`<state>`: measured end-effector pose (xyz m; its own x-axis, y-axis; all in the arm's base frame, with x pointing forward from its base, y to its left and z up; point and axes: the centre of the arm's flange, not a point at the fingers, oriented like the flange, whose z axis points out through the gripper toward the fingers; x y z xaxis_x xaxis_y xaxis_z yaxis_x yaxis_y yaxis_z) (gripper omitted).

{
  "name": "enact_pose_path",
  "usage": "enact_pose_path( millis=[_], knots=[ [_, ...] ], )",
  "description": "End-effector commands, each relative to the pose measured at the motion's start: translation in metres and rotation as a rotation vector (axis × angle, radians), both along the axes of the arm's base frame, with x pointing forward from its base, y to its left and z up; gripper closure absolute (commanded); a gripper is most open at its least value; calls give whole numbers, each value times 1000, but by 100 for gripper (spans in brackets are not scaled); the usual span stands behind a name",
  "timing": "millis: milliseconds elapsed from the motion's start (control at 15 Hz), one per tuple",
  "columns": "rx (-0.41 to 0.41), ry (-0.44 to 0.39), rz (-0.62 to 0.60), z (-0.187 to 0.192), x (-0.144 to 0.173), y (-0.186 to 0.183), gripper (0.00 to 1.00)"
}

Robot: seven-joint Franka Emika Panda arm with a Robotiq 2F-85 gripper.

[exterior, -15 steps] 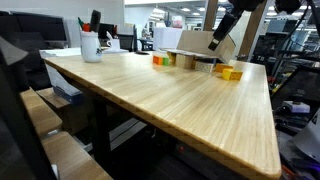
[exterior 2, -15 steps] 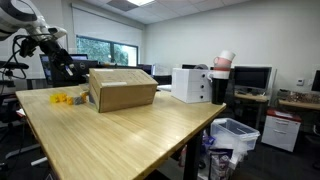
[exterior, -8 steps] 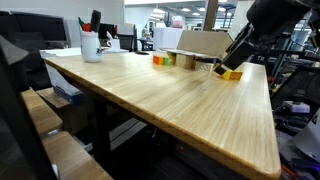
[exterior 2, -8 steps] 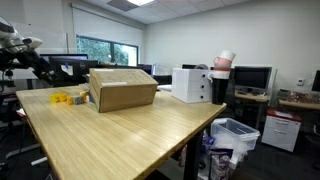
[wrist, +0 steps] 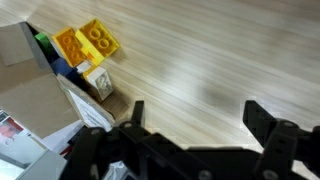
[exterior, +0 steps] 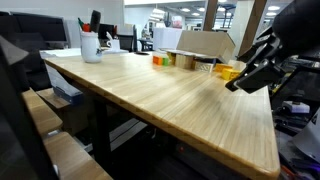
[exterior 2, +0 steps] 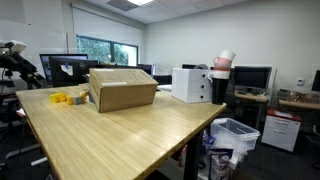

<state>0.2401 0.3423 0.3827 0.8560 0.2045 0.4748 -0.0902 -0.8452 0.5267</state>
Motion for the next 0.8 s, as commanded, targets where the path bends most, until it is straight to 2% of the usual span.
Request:
enact_pose_path(
  millis=[0,267,533,600,733],
  knots=[
    [60,140,39,3,5,57,0],
    [96,235,91,4,-3,107,0],
    [109,324,113,20,-21,161,0],
    [94,334,115,35,34,50,0],
    [75,378,115,41,45,50,0]
  ],
)
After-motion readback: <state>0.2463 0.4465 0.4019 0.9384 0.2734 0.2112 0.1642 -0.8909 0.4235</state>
